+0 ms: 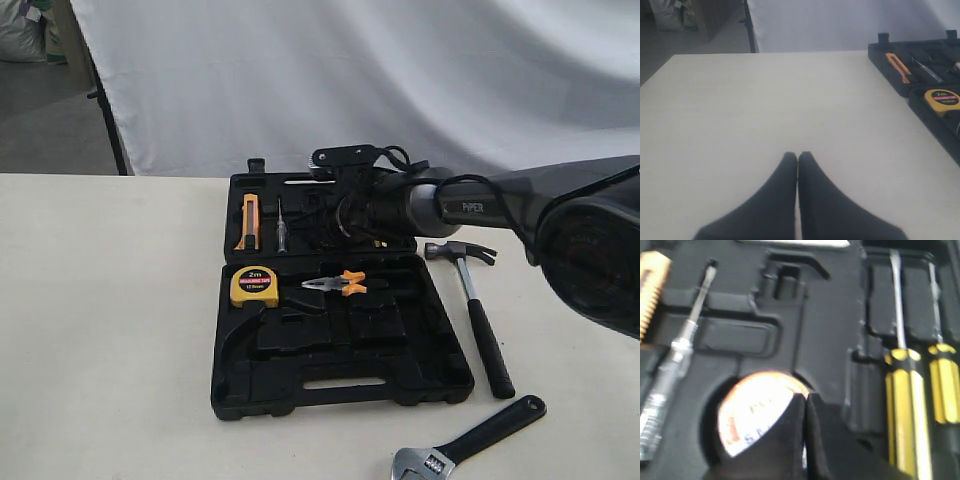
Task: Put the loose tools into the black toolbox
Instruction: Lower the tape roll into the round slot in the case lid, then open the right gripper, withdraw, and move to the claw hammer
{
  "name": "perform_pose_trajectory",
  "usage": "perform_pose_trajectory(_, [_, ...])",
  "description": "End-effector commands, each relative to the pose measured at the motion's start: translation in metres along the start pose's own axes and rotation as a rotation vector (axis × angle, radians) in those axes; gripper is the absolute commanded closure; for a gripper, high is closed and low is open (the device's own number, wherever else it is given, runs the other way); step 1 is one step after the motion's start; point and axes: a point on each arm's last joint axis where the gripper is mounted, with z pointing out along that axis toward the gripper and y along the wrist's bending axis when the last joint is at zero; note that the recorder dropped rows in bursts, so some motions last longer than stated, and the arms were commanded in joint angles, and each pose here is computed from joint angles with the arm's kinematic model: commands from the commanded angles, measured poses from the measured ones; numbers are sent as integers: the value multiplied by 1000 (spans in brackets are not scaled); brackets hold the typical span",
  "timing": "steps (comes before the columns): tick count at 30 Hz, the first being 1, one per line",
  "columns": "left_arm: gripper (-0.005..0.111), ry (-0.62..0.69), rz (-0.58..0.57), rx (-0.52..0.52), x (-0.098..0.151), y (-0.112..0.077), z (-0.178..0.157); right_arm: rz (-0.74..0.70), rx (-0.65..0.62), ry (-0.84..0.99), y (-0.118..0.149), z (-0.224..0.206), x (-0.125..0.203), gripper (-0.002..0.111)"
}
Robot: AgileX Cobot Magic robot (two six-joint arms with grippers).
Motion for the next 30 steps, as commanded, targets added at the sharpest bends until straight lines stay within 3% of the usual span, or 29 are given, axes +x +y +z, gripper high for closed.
perform_pose_trajectory(1, [106, -20, 0, -21, -2, 1, 0, -7, 35, -2, -4, -6, -6, 109])
perform_pose_trajectory(12, [106, -20, 0, -21, -2, 1, 0, 1, -18, -85, 6, -37, -34, 109])
perform_pose_trajectory(18, [106, -20, 0, -21, -2, 1, 0, -15, -24, -45, 9, -19, -16, 109])
perform_pose_trajectory(25, [106, -20, 0, -21, -2, 1, 0, -35, -123, -24, 21, 7, 10, 109])
perform_pose_trajectory(29, [106, -20, 0, -21, -2, 1, 0, -26, -60, -28, 15, -5, -3, 109])
perform_pose_trajectory(30, [106, -20, 0, -21, -2, 1, 0, -17, 5, -28, 8, -17, -13, 109])
